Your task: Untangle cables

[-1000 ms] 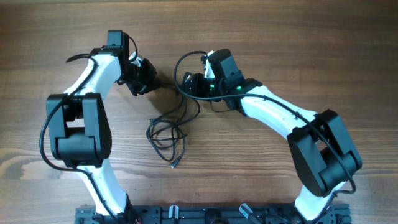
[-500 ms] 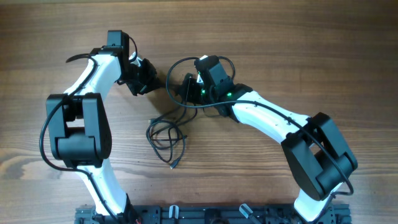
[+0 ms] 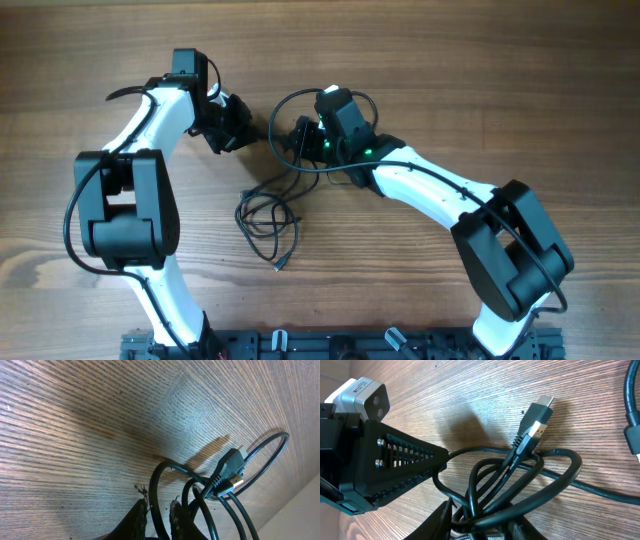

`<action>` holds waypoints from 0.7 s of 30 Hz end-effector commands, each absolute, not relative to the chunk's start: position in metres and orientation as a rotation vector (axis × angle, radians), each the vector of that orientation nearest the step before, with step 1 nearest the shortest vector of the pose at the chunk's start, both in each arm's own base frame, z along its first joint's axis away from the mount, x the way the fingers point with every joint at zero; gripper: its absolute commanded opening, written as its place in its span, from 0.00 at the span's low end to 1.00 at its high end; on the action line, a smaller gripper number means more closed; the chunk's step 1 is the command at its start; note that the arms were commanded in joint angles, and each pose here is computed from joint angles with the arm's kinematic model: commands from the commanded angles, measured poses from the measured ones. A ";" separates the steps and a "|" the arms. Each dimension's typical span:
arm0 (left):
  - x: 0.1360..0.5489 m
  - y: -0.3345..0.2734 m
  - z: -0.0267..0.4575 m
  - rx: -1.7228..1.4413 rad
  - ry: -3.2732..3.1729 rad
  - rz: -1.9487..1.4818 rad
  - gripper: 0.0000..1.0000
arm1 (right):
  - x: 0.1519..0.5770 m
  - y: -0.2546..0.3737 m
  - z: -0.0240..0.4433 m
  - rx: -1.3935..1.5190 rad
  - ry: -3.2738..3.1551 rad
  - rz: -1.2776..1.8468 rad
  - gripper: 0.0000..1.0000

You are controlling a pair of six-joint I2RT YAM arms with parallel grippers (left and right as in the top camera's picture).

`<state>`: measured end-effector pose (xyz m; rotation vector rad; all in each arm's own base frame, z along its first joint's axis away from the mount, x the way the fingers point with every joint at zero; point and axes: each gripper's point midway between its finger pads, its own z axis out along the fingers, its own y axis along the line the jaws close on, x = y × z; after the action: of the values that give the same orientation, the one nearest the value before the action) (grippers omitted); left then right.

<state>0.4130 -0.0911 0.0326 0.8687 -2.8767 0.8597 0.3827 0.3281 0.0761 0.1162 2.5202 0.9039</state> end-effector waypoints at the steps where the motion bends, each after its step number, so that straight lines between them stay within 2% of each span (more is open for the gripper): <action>1: 0.411 -0.090 0.026 0.849 -2.885 0.836 0.18 | 0.380 0.330 0.065 0.171 2.553 0.920 0.36; 10: 0.411 -0.090 0.026 0.849 -2.886 0.836 0.18 | 0.380 0.333 0.066 0.177 2.549 0.931 0.28; 11: 0.411 -0.090 0.026 0.849 -2.886 0.836 0.18 | 0.379 0.334 0.066 0.173 2.550 0.940 0.24; 13: 0.411 -0.090 0.026 0.849 -2.886 0.836 0.18 | 0.378 0.336 0.068 0.164 2.551 0.959 0.08; 14: 0.411 -0.090 0.026 0.849 -2.886 0.836 0.18 | 0.378 0.336 0.068 0.161 2.549 0.963 0.04; 21: 0.411 -0.090 0.026 0.849 -2.885 0.836 0.18 | 0.378 0.341 0.075 0.115 2.531 1.014 0.04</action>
<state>0.4130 -0.0911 0.0326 0.8687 -2.8767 0.8597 0.3830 0.3334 0.0808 0.1691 2.5131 0.9652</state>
